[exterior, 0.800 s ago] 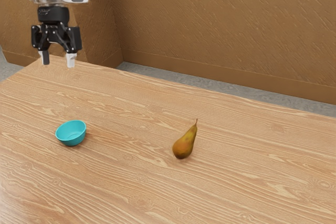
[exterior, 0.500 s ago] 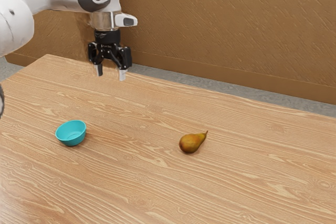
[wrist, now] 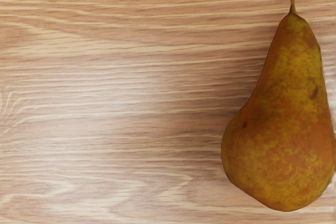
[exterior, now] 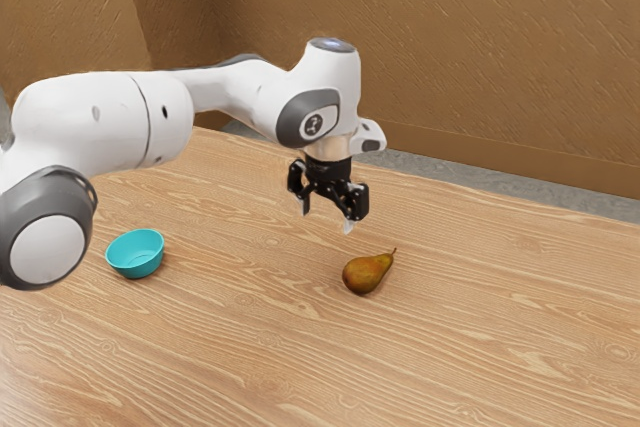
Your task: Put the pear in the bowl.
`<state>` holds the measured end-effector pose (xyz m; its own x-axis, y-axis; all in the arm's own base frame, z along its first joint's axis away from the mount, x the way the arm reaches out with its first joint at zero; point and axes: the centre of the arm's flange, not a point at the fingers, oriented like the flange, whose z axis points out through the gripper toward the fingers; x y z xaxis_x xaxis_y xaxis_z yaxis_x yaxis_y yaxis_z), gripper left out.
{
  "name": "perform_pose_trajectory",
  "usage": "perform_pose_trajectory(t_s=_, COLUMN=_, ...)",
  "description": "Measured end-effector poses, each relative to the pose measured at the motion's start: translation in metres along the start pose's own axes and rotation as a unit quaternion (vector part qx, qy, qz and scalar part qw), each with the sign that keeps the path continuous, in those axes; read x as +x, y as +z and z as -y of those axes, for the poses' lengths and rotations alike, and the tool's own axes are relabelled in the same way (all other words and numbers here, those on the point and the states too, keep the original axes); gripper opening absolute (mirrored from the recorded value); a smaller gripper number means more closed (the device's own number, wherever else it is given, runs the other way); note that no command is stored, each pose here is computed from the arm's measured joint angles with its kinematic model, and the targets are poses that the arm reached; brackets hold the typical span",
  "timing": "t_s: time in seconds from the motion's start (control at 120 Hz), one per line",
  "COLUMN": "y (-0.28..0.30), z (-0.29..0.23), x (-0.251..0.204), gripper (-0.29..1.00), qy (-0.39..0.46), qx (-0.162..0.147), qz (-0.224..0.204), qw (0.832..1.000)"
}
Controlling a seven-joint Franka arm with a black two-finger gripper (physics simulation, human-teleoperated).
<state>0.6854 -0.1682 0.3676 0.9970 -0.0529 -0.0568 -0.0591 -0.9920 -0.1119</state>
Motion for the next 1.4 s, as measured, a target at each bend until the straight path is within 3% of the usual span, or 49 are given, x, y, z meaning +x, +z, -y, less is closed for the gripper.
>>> perform_pose_trajectory(t_s=0.225, y=0.045, z=-0.054, x=0.007, gripper=0.68, qy=-0.037, qx=0.001, qz=-0.029, qw=0.999)
perform_pose_trajectory(t_s=0.458, y=0.084, z=-0.065, x=0.006, gripper=0.68, qy=-0.075, qx=0.011, qz=-0.025, qw=0.997)
perform_pose_trajectory(t_s=1.083, y=0.111, z=-0.076, x=0.003, gripper=0.68, qy=-0.123, qx=0.013, qz=-0.020, qw=0.992)
perform_pose_trajectory(t_s=1.4, y=0.109, z=-0.074, x=0.005, gripper=0.50, qy=-0.132, qx=0.011, qz=-0.026, qw=0.991)
